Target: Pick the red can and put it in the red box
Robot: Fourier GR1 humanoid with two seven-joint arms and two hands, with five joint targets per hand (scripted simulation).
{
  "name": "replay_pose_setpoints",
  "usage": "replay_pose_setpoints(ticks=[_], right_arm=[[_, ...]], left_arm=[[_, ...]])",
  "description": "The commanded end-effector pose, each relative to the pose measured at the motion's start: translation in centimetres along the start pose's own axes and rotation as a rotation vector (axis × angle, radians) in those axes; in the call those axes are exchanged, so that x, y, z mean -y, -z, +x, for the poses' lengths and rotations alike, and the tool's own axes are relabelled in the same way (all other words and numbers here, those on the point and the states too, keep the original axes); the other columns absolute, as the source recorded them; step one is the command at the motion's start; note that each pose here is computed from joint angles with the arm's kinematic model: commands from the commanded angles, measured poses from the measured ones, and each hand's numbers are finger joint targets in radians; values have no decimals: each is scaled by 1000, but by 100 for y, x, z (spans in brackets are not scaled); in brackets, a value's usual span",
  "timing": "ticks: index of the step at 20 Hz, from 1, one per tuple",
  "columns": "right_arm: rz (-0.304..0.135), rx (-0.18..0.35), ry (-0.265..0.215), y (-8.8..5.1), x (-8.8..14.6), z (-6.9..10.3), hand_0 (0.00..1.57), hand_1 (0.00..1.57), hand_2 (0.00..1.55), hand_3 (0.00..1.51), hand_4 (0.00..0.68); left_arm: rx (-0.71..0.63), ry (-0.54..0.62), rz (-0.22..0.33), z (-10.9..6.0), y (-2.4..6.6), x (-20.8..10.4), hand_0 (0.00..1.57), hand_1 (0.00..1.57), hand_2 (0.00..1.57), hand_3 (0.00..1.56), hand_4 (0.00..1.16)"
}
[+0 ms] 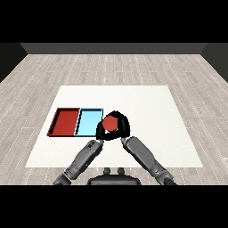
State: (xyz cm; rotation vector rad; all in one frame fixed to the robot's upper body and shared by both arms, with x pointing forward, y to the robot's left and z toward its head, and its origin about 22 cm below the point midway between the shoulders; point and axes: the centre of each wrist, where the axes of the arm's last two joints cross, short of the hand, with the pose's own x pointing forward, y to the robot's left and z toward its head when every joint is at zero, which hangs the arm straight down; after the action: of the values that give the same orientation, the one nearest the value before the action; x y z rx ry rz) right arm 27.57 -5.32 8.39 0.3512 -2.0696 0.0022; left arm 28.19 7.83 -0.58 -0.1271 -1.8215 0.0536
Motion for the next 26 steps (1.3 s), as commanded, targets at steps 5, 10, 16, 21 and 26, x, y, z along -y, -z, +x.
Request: replay_pose_setpoints(ticks=[5, 10, 16, 21, 26], right_arm=[[13, -79, -86, -70, 34, -54, 0, 0, 0, 0, 0], [12, -105, -58, -150, 292, 25, 0, 0, 0, 0, 0], [-9, -94, -85, -35, 131, 38, 0, 0, 0, 0, 0], [-32, -103, -41, 55, 221, 5, 0, 0, 0, 0, 0], [-42, -52, -16, -284, 465, 226, 0, 0, 0, 0, 0]], left_arm=[[64, -44, -10, 55, 27, 83, 1571, 1571, 1571, 1513, 1147], [88, 8, 45, 144, 30, -45, 1571, 1571, 1571, 1501, 1138], [80, 25, 34, -51, -31, -39, 1571, 1571, 1571, 1485, 1132], [59, 15, 58, 237, 3, 88, 1571, 1571, 1571, 1480, 1131], [103, 62, 99, 143, 151, -12, 1571, 1571, 1561, 1460, 1132]])
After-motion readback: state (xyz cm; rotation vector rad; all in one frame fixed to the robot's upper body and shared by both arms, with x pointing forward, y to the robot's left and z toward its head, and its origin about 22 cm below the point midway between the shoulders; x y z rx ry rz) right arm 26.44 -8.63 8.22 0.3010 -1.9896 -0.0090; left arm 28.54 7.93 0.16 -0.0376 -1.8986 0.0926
